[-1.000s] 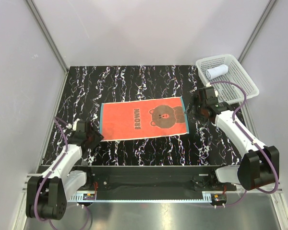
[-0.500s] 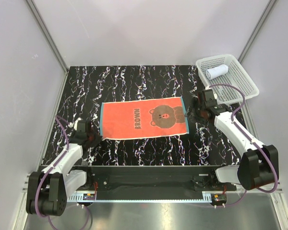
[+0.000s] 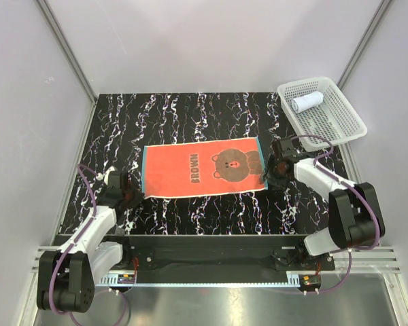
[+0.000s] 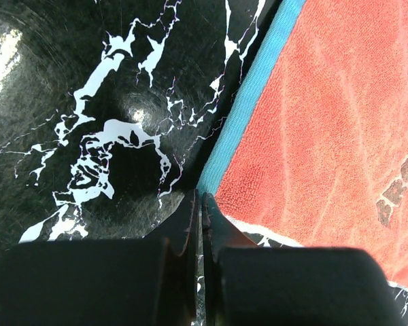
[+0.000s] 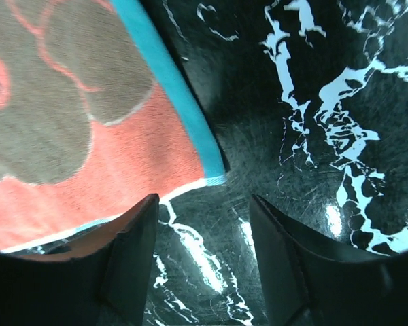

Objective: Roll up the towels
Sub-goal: Fold the towel

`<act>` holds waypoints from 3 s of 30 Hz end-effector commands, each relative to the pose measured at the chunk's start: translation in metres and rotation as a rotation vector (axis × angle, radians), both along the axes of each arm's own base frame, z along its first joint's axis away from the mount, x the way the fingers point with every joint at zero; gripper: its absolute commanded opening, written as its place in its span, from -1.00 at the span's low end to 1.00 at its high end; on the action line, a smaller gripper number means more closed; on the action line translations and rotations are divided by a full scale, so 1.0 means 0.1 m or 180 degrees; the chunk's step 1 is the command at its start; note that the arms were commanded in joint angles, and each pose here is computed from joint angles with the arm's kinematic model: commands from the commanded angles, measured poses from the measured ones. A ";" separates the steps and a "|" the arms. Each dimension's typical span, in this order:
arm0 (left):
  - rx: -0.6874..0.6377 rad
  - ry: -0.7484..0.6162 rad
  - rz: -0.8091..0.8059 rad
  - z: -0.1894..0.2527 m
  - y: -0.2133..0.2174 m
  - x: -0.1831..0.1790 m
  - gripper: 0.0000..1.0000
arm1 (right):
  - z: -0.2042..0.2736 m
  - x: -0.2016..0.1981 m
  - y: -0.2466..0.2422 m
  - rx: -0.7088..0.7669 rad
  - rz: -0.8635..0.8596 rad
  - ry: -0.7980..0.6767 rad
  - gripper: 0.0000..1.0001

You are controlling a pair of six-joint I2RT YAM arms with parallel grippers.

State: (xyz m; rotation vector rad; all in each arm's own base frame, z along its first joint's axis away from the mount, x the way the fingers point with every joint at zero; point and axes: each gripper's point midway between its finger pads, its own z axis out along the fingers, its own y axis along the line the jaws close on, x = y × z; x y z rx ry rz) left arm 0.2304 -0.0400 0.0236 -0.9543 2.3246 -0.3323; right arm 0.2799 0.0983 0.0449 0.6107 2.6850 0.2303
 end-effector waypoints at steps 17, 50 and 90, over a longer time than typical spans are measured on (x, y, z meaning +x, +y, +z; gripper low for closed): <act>0.0039 -0.0216 -0.0145 0.21 -0.02 0.18 -1.00 | -0.36 0.07 -0.05 -0.0102 -0.0135 0.0133 -0.44; -0.0156 -0.0493 -0.0355 0.93 -0.17 0.04 -1.00 | 0.68 -0.35 -0.15 0.0099 -0.0310 -0.0333 -1.00; 0.0090 -0.0243 -0.0692 1.14 -0.18 1.38 -1.00 | 1.09 1.67 -0.21 -0.0291 0.0030 -0.0418 -1.00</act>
